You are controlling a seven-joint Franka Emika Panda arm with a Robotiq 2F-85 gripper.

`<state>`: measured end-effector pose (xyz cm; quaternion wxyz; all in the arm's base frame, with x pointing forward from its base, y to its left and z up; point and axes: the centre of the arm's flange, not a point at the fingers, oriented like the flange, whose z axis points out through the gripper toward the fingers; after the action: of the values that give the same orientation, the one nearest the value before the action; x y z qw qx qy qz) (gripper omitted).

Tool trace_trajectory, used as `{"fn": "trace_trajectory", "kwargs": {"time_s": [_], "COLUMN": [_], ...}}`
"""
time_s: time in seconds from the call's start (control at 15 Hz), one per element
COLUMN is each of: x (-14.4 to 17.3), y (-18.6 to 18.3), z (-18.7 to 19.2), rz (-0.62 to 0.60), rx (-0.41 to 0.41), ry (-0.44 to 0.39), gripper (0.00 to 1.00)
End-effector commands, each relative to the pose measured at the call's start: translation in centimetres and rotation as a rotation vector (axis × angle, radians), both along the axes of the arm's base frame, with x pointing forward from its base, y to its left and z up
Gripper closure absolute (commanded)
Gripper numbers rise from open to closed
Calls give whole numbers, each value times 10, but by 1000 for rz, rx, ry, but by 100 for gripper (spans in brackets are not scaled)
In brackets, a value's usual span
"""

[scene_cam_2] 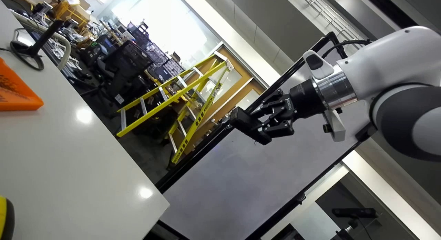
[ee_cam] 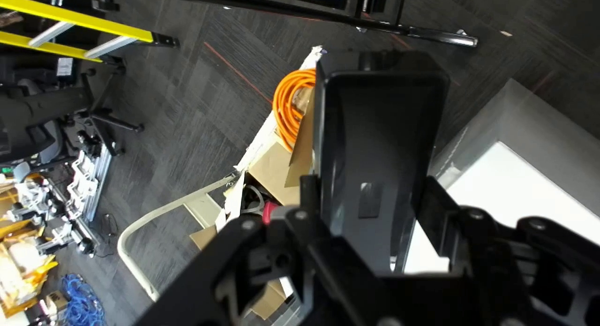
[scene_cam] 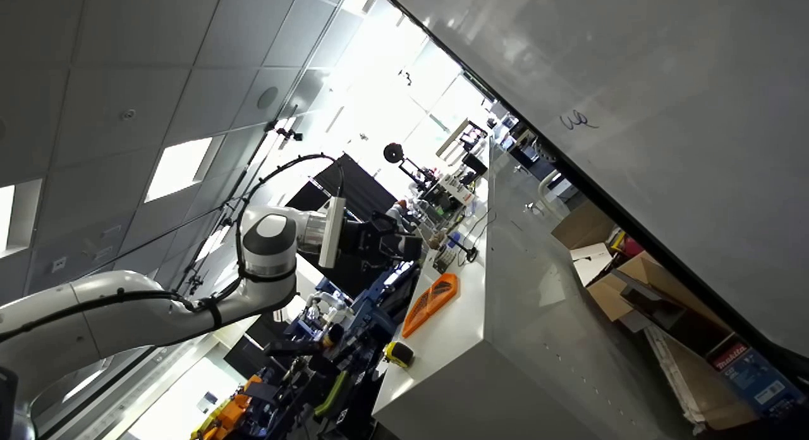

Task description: Use the eraser to clean the whiteboard

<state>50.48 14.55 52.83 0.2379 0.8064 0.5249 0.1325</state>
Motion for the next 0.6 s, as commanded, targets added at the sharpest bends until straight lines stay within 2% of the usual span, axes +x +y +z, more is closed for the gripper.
{"fn": "trace_trajectory", "kwargs": {"time_s": [0.0, 0.27, 0.53], "x": [-3, -8, -31], "y": [-54, -107, -148], "z": [8, 17, 19], "rz": [132, 219, 74], "rx": [-45, -45, -76], "ry": [-66, -151, -243], "gripper": [70, 70, 70]}}
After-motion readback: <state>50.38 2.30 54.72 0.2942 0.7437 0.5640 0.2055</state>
